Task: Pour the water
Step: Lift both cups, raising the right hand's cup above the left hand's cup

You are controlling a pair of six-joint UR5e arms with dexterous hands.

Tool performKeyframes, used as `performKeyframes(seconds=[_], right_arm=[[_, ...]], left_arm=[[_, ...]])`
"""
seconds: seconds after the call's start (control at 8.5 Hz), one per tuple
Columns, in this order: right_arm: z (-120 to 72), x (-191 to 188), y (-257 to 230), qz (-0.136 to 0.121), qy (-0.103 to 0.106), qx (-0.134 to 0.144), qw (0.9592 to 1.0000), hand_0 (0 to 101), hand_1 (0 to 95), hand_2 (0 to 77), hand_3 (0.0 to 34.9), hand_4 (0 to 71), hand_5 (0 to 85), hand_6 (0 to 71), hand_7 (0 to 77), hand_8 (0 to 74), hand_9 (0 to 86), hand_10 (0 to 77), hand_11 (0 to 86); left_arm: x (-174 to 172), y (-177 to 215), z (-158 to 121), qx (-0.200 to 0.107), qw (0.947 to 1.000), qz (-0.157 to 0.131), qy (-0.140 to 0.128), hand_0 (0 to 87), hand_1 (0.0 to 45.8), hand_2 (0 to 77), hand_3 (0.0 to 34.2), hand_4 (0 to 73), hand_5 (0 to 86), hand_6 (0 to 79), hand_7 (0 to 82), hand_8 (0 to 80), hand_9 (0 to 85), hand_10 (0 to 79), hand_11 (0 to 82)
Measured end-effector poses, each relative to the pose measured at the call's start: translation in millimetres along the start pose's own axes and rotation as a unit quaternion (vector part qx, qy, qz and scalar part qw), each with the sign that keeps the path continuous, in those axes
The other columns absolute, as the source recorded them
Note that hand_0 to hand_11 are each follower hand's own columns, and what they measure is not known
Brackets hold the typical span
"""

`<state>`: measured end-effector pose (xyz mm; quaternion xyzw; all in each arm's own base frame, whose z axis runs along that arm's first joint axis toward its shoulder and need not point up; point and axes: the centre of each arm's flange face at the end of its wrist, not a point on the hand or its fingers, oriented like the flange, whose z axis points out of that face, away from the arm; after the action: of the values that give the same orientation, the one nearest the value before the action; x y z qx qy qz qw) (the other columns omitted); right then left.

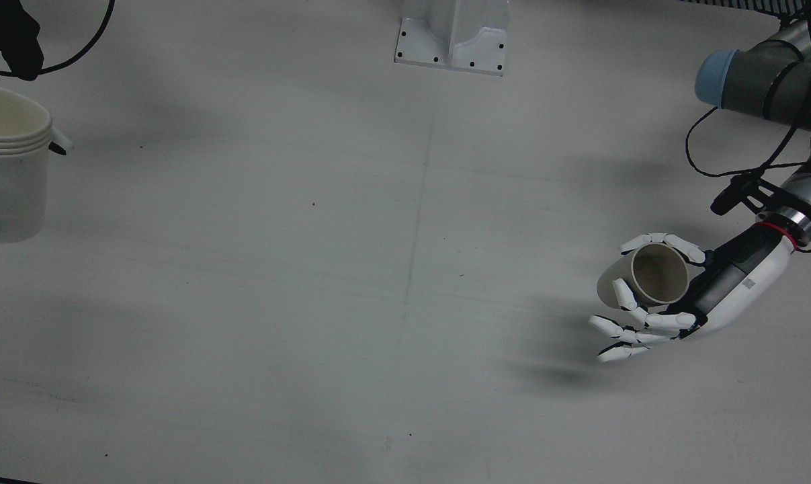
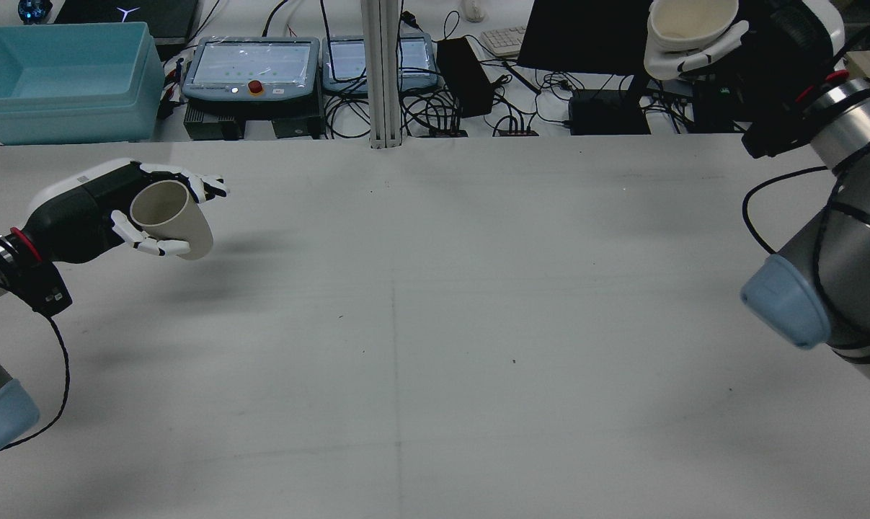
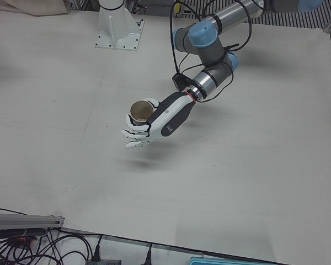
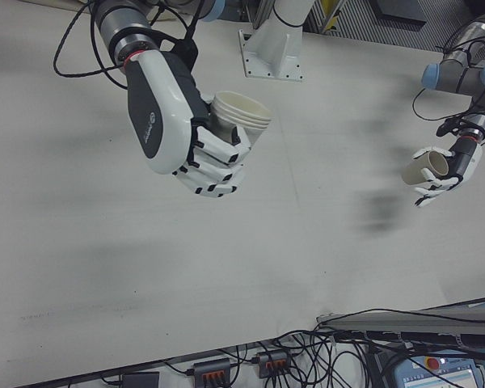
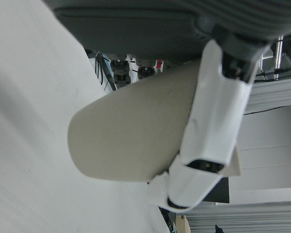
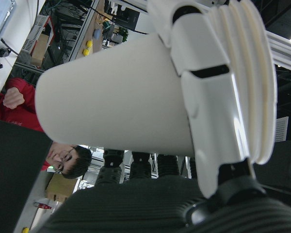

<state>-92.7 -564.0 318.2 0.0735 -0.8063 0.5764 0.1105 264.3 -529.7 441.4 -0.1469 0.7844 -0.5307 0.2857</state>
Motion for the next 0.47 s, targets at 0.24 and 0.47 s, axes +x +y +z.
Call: performKeyframes(seconds=[0.24,0.47], right_arm=[[42.7,-22.8,78.9,-0.042,-0.024,-0.038,0.9981,80,16.4,24.0,0.0,30.5,69.8,55.6,70.9,33.8,46.9,28.4,43.6],[86.9,-2.1,161.7,-0.118,-0.027,-0.083,0.9892,80,11.5,25.1,0.0,31.1,69.3,56.7,69.8,34.4,47.5,27.3,42.5]], left_arm=[[-28.0,20.1,25.7,-0.013,0.9994,0.021,-0.023,80.2,19.1,35.5,0.0,50.7,39.8,32.7,25.6,14.7,12.5,8.7,14.7],[-41.0,29.2,34.7,-0.021,0.9991,0.02,-0.03,80.1,18.5,36.0,0.0,50.2,39.3,32.7,25.6,14.7,12.5,8.7,15.8]])
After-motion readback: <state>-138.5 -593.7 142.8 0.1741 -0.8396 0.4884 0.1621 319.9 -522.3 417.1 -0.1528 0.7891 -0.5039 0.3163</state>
